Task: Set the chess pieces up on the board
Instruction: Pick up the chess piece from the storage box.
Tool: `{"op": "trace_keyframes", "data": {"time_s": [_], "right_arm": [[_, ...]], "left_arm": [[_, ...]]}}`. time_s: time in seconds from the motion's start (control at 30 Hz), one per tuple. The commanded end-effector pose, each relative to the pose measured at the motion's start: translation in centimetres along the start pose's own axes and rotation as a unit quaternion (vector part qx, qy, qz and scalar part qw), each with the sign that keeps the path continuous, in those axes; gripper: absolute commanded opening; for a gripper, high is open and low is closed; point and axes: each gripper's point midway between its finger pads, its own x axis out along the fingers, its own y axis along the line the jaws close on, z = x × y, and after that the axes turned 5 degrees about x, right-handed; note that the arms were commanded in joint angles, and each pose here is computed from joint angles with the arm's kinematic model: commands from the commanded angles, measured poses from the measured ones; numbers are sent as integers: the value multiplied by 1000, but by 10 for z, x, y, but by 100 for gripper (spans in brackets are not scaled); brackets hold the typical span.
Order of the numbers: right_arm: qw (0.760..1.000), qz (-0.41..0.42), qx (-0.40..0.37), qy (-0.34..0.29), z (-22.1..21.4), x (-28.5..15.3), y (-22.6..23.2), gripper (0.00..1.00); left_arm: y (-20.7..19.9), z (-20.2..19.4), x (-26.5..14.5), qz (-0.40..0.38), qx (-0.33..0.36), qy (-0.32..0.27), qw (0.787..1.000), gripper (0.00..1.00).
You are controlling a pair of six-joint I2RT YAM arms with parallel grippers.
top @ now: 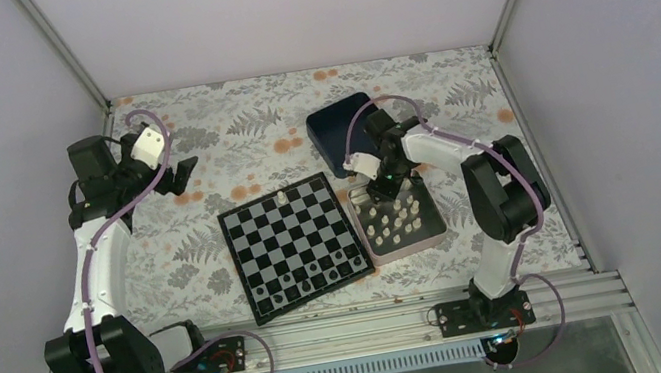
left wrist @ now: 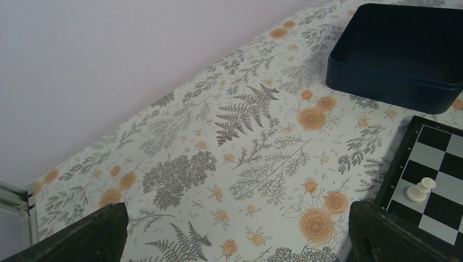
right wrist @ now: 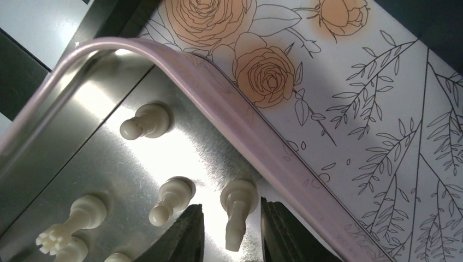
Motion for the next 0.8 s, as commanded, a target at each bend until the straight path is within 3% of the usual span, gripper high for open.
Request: {"op": "trace_keyframes", "data": {"time_s": [0.0,0.2,0.43,0.77], "right_arm": [[1000,9,-1,-11,3,1,0,25],[1000,6,1,-5,0,-8,2,10],[1000,-20,-15,-16,18,-46,10,6],[990,-50,-105,-84,120,-104,48,5]], "left_arm": [[2,9,-2,-6,10,-15,1000,100],[1,9,-3,-9,10,-16,1000,100],[-1,10,-4,-9,11,-18,1000,100],[4,18,-10,5,21,-22,1000,100]]}}
